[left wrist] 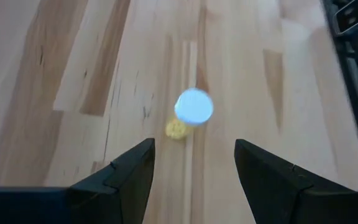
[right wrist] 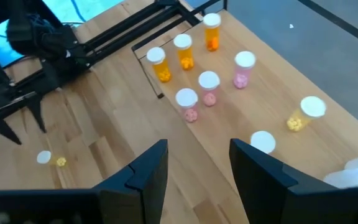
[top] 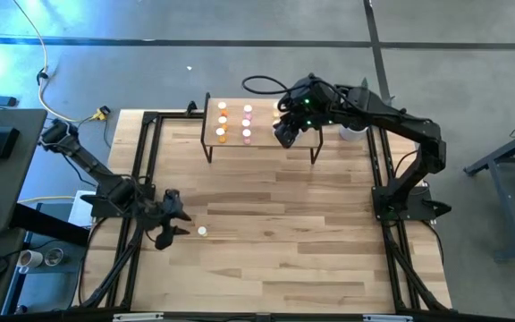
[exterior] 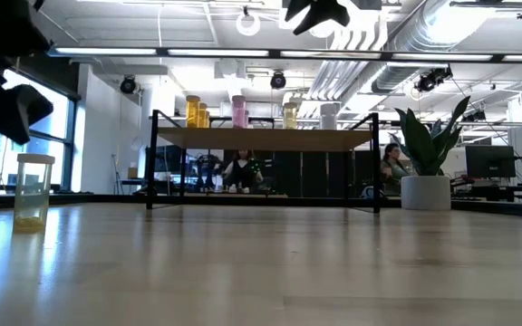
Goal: Pick and place medicine bottles onto shelf by color
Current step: Put the yellow pill bottle on the shelf aligned with the other yellow pill bottles
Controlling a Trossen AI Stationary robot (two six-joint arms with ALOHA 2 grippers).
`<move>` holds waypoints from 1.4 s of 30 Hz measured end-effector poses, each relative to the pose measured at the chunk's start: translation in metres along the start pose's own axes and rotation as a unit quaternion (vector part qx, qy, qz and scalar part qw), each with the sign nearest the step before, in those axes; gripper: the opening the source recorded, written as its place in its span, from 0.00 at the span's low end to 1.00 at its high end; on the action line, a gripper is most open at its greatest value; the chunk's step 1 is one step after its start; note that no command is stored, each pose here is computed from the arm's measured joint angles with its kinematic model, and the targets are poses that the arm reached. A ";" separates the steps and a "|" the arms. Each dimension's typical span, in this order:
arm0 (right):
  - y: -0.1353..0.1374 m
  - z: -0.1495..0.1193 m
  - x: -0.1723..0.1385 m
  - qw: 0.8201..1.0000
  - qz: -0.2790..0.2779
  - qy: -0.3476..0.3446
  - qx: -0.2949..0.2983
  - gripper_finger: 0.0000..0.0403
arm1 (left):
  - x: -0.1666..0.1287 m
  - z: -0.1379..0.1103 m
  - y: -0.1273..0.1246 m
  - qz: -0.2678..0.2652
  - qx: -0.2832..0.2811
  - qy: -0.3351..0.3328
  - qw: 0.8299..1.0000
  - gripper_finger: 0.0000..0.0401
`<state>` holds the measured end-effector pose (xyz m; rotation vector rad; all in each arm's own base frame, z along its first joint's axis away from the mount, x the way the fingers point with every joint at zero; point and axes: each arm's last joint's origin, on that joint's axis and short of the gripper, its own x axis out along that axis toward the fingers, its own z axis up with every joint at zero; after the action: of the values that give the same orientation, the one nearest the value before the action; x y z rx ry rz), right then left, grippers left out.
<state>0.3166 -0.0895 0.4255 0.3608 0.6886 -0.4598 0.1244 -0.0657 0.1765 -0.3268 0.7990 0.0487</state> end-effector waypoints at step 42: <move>0.013 -0.002 -0.001 1.000 0.014 -0.006 -0.013 0.40 | 0.081 -0.043 -0.010 0.090 -0.010 -0.045 0.995 0.52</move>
<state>0.3209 -0.0774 0.4268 0.3429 0.6758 -0.4268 0.1526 -0.0943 0.0940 -0.2678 0.7379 0.2393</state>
